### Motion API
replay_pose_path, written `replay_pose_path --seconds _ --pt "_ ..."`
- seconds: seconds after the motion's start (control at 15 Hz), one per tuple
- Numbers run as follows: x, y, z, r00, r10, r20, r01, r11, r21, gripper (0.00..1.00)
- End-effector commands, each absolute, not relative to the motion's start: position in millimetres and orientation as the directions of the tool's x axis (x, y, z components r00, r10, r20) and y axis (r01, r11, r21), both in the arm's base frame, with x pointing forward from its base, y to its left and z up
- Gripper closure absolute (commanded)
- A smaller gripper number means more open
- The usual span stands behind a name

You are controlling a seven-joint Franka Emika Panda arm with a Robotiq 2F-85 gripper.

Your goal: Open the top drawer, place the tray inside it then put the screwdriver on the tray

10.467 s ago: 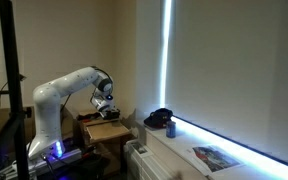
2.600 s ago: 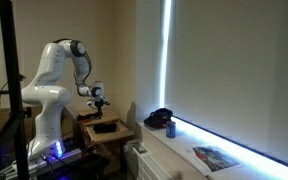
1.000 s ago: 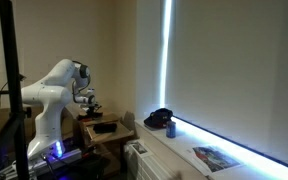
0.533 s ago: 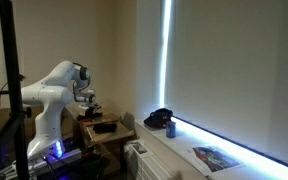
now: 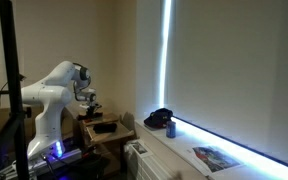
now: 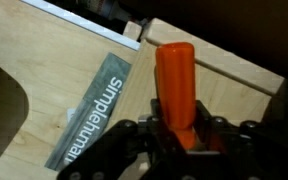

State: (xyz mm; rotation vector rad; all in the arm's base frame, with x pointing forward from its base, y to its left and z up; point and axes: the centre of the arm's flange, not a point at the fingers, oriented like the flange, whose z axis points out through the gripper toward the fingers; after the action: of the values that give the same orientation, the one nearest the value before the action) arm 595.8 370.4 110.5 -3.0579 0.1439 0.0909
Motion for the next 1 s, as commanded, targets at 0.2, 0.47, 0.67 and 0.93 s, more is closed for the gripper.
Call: replay_pose_path --seconds 0.2,0.47,0.67,0.93 --pt "593.7 337.3 141.9 0.976 -0.21 0.056 -0.207 -0.977 -0.057 0.91" --pt "575.7 294.1 198.4 0.933 -0.344 0.105 -0.342 -0.939 -0.029 0.91" --pt "556.6 259.4 230.9 0.877 -0.467 0.112 -0.468 -0.884 -0.014 0.91" --pt "514.7 205.3 240.0 0.767 -0.633 0.104 -0.638 -0.77 0.008 0.91"
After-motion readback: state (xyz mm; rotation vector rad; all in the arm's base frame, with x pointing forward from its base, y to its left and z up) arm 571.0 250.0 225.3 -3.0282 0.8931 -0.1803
